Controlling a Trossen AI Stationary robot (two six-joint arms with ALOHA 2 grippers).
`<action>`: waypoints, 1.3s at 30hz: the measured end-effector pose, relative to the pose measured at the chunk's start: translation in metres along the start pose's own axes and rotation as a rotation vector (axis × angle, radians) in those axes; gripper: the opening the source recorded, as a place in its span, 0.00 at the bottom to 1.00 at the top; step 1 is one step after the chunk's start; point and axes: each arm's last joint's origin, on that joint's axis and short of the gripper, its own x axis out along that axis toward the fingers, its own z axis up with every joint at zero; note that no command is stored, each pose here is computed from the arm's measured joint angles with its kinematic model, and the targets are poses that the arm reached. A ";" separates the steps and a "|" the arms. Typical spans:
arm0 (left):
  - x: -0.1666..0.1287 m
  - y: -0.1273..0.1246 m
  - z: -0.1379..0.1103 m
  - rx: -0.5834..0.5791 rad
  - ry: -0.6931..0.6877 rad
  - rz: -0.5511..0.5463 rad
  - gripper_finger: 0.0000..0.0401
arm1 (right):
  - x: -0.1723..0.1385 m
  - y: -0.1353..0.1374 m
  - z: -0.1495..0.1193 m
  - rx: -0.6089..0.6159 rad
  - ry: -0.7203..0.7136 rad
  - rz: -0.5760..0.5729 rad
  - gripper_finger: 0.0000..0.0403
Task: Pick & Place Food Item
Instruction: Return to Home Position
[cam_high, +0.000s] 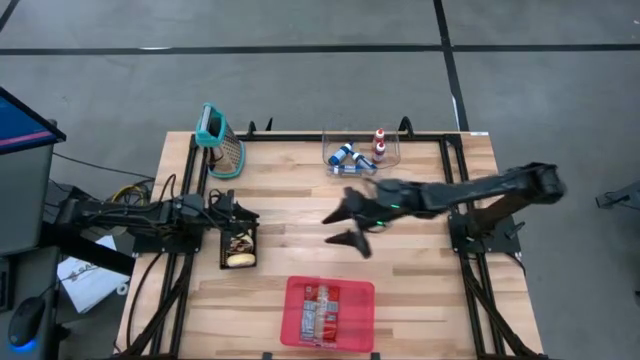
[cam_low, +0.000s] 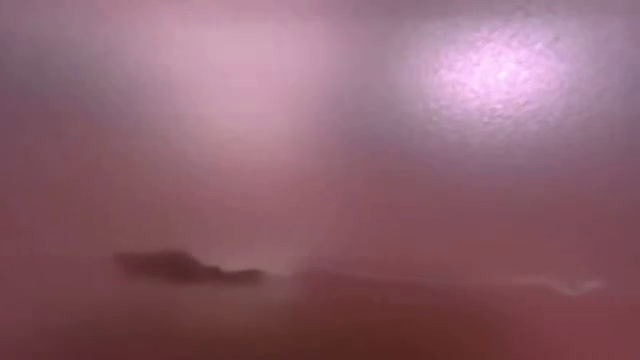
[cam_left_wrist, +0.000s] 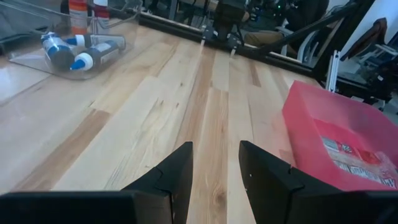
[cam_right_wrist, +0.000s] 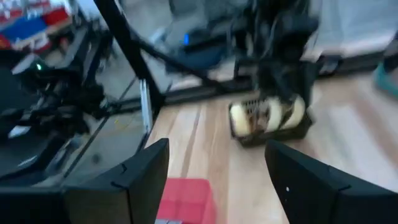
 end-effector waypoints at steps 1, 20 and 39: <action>0.000 0.000 0.000 0.000 -0.001 -0.001 0.32 | -0.011 0.003 -0.007 -0.022 -0.050 -0.008 0.64; 0.001 0.000 0.001 -0.001 -0.004 -0.002 0.32 | -0.123 -0.030 -0.172 -0.189 -0.304 -0.110 0.64; 0.001 -0.001 0.002 -0.001 -0.011 -0.004 0.32 | -0.157 -0.038 -0.199 -0.268 -0.222 -0.169 0.64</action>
